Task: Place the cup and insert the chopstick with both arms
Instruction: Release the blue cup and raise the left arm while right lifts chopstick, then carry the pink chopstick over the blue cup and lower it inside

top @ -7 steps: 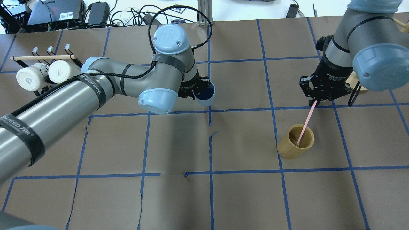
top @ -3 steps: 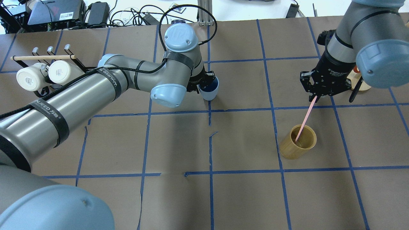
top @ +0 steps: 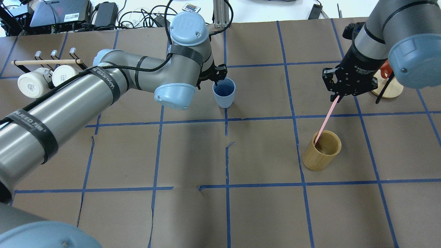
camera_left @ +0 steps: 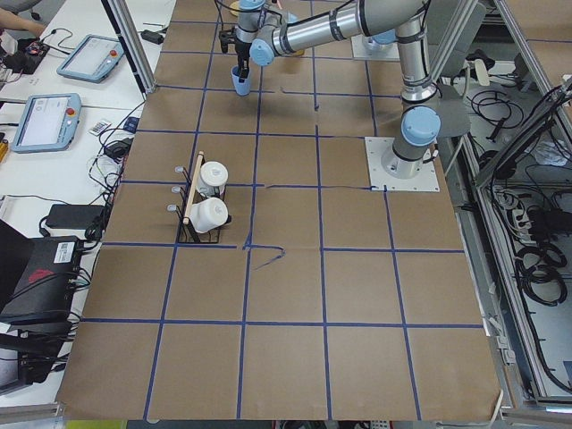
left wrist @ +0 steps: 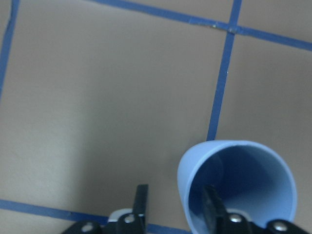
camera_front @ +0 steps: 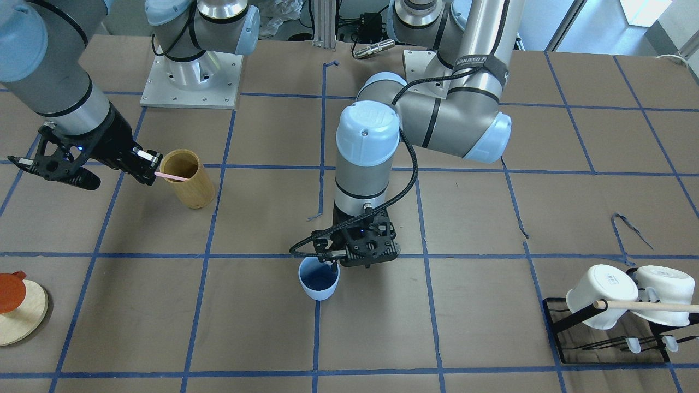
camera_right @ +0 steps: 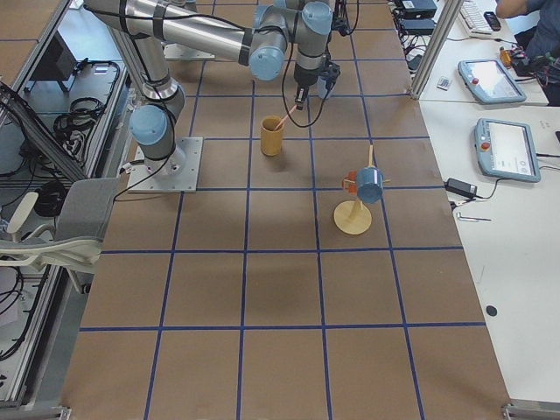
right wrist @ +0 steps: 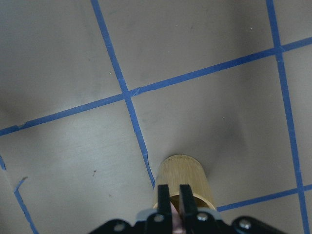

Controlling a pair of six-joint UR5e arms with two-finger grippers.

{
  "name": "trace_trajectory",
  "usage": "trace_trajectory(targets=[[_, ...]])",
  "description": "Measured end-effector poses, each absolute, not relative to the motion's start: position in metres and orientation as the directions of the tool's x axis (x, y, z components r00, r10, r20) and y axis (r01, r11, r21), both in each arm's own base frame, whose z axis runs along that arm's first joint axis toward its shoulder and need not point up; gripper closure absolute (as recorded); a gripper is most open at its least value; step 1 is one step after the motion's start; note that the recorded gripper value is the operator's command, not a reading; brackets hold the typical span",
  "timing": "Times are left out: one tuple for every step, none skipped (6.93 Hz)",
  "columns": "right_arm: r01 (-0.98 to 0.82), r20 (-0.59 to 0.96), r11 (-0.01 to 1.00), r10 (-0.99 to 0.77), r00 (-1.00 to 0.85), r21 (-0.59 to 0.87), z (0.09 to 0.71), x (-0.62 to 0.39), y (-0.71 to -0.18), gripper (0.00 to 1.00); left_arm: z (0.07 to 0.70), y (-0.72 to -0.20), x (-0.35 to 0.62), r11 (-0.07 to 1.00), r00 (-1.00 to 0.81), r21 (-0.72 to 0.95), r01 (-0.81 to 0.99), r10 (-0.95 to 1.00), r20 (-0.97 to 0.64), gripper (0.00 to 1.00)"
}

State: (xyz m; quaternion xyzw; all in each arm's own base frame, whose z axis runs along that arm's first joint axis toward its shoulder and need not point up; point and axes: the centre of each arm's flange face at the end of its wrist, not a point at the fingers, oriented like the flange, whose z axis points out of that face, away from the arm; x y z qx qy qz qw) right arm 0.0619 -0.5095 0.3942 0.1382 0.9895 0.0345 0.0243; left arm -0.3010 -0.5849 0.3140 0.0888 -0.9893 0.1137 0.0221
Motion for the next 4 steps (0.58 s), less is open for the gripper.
trace_trajectory(targets=[[0.272, -0.041, 0.959, 0.276, -0.960, 0.075, 0.395, 0.062, -0.510, 1.00, 0.353, -0.585, -0.263, 0.966, -0.989, -0.211, -0.150, -0.143, 0.046, 0.00], [0.273, -0.041, 0.959, 0.277, -0.960, 0.076, 0.398, 0.061, -0.509, 1.00, 0.397, -0.581, -0.213, 0.974, -0.996, -0.206, -0.090, -0.088, 0.019, 0.00], [0.274, -0.040, 0.958, 0.278, -0.960, 0.083, 0.409, 0.061, -0.509, 1.00, 0.435, -0.567, -0.170, 0.981, -0.999, -0.190, -0.032, -0.034, -0.007, 0.00], [0.273, -0.039, 0.958, 0.278, -0.960, 0.091, 0.431, 0.061, -0.510, 1.00, 0.468, -0.543, -0.138, 0.988, -1.000, -0.150, 0.017, 0.013, -0.025, 0.00]])
